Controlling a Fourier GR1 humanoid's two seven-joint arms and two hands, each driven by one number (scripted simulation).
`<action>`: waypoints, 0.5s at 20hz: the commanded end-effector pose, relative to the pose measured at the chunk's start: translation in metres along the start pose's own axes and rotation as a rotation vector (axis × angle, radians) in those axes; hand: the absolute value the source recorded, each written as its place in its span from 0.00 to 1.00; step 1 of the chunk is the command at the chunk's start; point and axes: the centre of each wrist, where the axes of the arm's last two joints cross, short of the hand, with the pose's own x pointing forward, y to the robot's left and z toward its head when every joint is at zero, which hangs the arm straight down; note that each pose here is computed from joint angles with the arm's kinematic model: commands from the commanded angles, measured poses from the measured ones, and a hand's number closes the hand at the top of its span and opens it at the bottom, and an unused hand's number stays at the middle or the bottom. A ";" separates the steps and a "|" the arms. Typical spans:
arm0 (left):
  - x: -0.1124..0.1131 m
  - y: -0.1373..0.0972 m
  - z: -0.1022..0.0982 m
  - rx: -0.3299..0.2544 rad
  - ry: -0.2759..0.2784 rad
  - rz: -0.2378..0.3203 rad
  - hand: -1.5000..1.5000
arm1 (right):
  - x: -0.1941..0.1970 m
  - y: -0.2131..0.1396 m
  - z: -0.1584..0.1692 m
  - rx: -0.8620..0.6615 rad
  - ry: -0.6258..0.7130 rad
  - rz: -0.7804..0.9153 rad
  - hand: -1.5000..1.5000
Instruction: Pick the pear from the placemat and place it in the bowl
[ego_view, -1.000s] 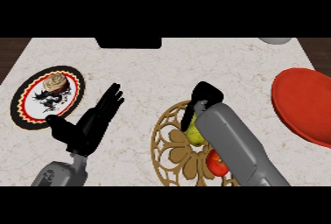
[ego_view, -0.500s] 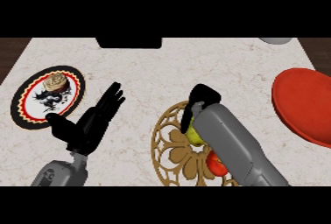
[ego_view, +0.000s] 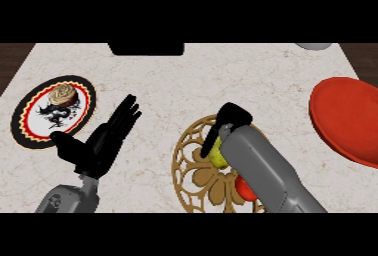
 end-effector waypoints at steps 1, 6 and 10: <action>-0.001 -0.022 -0.002 -0.011 -0.009 0.004 0.50 | 0.004 0.002 0.004 0.002 0.221 0.016 0.00; -0.003 -0.009 0.004 -0.006 -0.007 0.005 0.50 | 0.005 0.005 0.006 -0.016 0.217 -0.032 0.00; -0.003 -0.006 -0.002 0.007 -0.010 0.008 0.50 | -0.009 0.026 0.000 -0.024 0.188 -0.053 1.00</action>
